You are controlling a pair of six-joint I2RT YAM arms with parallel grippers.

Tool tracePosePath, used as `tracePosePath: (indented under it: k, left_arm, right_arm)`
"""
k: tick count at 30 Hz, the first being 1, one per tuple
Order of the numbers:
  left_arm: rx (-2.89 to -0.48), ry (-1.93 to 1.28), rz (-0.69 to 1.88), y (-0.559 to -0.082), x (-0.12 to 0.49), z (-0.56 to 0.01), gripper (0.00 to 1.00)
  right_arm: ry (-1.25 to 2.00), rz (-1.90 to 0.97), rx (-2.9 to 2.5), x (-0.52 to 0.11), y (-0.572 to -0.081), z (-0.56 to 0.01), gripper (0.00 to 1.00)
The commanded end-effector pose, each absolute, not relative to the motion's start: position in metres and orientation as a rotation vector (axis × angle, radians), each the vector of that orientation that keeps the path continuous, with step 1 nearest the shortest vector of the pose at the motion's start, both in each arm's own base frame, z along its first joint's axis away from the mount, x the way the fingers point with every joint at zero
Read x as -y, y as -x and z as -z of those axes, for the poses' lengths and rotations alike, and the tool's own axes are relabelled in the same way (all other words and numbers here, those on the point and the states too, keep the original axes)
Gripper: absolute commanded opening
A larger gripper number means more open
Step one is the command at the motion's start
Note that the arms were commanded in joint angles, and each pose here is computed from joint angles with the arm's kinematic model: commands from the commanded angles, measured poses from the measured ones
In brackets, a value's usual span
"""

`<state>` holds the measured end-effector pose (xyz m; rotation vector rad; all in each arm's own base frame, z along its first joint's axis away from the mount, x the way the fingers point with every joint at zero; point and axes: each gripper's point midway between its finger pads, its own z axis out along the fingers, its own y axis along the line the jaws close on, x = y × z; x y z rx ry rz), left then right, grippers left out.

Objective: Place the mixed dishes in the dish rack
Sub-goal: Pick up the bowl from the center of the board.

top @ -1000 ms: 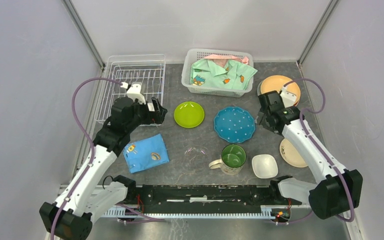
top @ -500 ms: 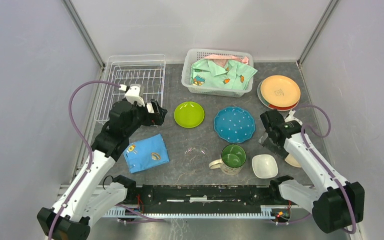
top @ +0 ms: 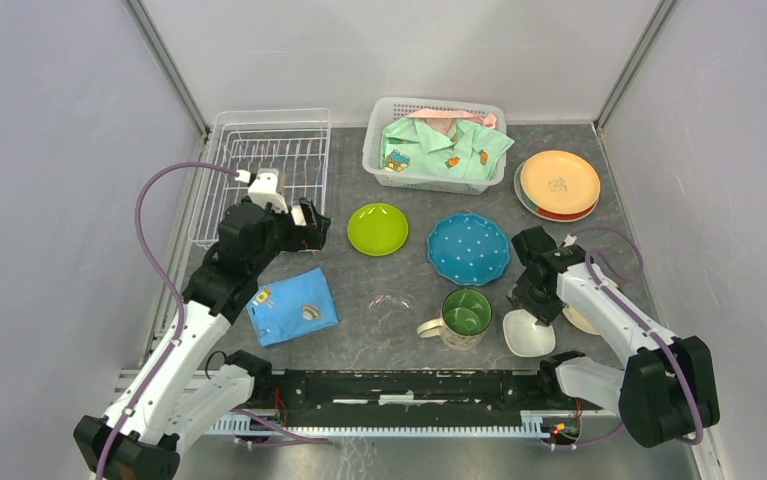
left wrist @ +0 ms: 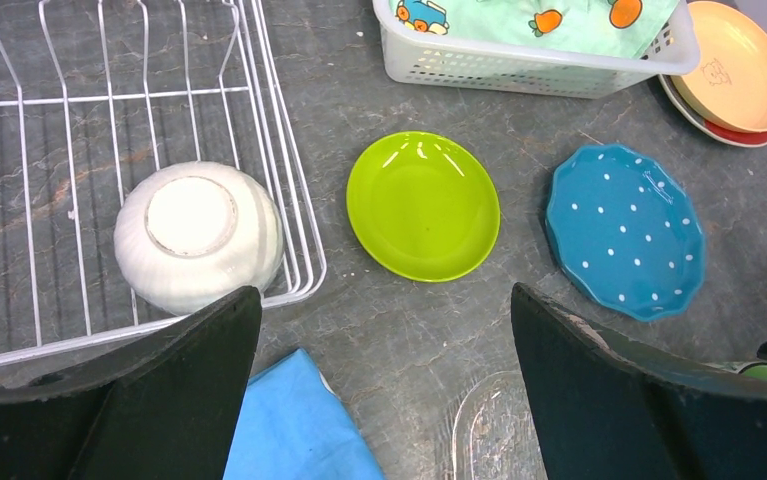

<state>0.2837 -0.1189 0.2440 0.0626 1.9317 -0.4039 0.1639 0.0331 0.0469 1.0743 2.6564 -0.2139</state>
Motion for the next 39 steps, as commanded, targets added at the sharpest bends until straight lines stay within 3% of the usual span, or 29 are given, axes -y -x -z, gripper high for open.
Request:
tracePosePath:
  k: [1,12,24,34,39]
  left_arm:
    - [-1.881,-0.119,0.368,-0.286,0.117,-0.255,1.0]
    - [-1.883,-0.125,0.356,-0.285,0.115,-0.253,0.99]
    - [-1.865,-0.128,0.385,-0.283,0.119,-0.258,0.92]
    - [-1.833,-0.187,0.638,-0.271,0.155,-0.279,0.88]
    - [-1.776,-0.262,0.8,-0.26,0.179,-0.302,0.88]
  right_arm:
    - [-1.151,0.178,-2.602,-0.035,-0.171,-0.043,0.61]
    - [-1.161,0.213,-2.557,-0.028,-0.174,-0.039,0.52]
    - [-1.114,0.229,-2.491,-0.02,-0.188,-0.053,0.0]
    - [-0.94,0.029,-2.383,-0.032,-0.224,-0.111,0.0]
    - [-0.673,-0.208,-2.318,-0.061,-0.255,-0.148,0.0]
